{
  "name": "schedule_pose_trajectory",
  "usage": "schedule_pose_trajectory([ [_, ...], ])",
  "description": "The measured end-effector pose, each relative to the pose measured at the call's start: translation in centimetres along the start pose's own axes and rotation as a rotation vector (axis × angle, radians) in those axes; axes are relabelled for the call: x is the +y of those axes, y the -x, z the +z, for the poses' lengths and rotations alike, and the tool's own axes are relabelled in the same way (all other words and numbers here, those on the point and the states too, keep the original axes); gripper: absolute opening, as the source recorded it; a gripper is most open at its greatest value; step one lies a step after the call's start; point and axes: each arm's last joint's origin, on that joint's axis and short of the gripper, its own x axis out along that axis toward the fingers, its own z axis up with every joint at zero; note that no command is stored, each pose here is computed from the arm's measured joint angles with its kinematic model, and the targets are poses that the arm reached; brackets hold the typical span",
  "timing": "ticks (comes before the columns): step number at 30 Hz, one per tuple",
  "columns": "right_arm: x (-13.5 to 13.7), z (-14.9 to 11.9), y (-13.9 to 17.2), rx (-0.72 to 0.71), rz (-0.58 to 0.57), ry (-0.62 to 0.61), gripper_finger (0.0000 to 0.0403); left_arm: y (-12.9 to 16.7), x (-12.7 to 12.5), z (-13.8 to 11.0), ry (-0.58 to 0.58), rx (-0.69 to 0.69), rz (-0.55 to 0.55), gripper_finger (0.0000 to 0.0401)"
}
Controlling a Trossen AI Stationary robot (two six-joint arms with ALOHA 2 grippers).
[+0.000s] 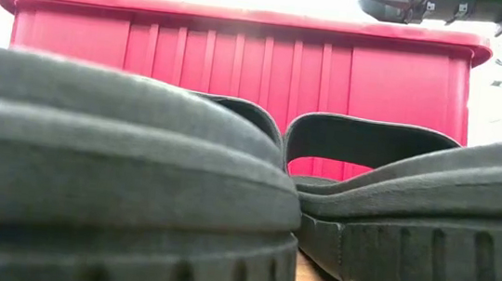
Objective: Pick and place slides into bin
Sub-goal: Put the black slide into the red bin
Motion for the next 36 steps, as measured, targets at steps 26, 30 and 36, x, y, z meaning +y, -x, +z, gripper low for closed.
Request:
schedule_pose_trajectory([
  [26, 0.3, 0.1, 0.0, -0.006, 0.019, -0.003, 0.0155, 11.7, 3.4, 2.1, 0.099, -0.217, 0.187, 0.0170],
  [30, 0.8, 0.1, -0.1, -0.008, 0.046, -0.005, 0.0155, 13.9, 3.2, 2.0, 0.110, -0.263, 0.172, 0.0170],
  [36, 1.4, 0.3, -0.1, -0.029, 0.080, -0.004, 0.0155, 17.6, 2.2, 2.5, 0.108, -0.373, 0.148, 0.0170],
])
